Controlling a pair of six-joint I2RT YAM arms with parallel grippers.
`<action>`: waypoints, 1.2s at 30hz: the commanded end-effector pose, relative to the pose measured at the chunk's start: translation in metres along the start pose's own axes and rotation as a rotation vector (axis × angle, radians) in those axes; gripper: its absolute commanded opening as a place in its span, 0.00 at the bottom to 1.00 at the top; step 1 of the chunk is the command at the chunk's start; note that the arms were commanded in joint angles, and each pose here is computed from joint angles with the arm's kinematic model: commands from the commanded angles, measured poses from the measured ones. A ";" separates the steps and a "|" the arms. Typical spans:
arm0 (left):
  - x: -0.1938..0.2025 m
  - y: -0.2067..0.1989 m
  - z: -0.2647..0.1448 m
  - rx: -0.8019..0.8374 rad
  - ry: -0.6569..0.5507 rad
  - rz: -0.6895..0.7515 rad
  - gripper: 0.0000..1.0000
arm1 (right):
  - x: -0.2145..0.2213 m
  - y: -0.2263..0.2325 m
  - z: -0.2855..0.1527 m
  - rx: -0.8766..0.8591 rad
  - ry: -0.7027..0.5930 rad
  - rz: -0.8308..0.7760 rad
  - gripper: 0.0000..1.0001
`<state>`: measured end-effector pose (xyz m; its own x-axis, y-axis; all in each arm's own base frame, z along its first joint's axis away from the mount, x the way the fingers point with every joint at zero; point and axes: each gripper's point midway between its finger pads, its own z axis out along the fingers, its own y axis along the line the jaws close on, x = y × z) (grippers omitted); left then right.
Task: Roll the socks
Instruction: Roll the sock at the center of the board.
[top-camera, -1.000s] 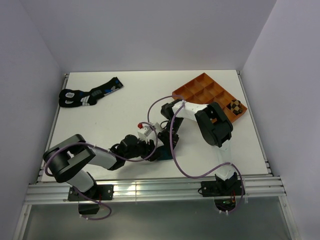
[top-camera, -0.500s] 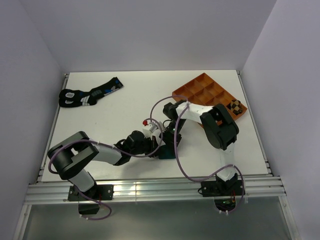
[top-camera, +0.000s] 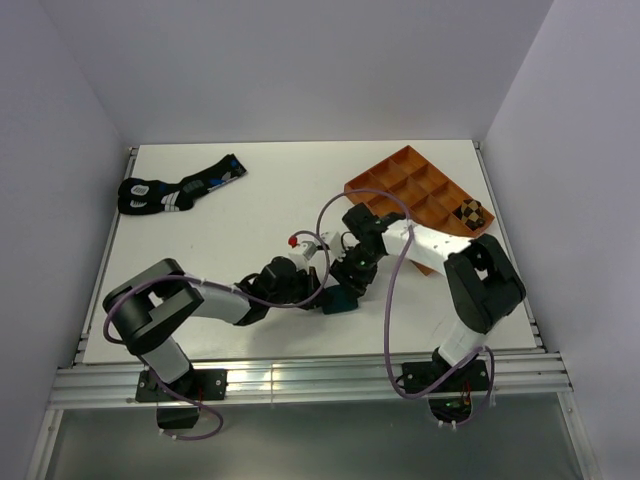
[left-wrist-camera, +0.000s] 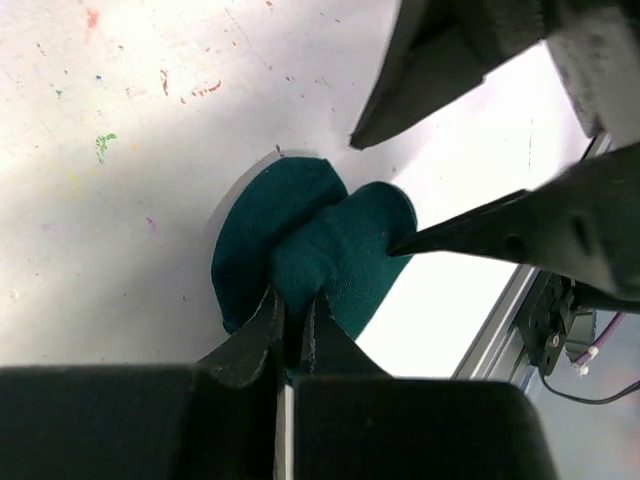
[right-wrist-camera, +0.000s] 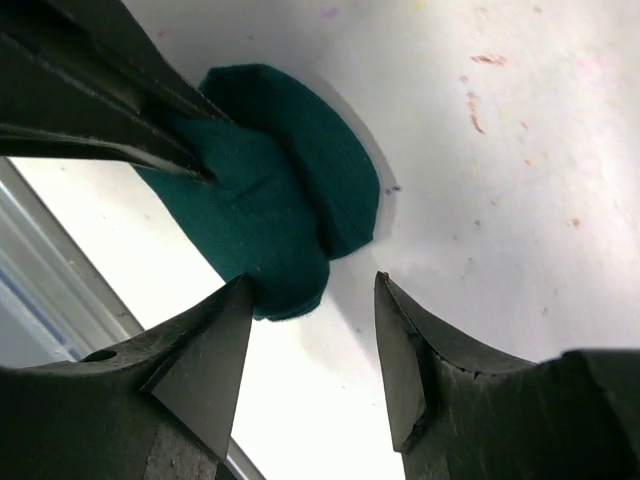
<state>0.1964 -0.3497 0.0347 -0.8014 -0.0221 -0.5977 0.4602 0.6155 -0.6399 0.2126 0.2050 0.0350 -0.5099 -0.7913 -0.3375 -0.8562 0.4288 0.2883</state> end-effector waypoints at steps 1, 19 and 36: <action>0.062 0.052 -0.011 -0.200 0.215 -0.071 0.00 | -0.037 -0.019 -0.021 0.103 -0.185 -0.075 0.58; 0.076 0.067 -0.014 -0.288 0.362 -0.207 0.00 | -0.003 0.012 -0.064 0.232 -0.401 -0.459 0.59; 0.070 0.053 -0.010 -0.220 0.453 -0.270 0.00 | 0.007 0.037 -0.012 0.327 -0.319 -0.740 0.61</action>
<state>0.2041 -0.3569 0.0275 -0.9460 0.0143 -0.3239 0.2621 0.6219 -0.7379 0.1610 0.1983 0.0450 0.1782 -0.7921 -0.5838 -0.9626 -0.0173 -0.2704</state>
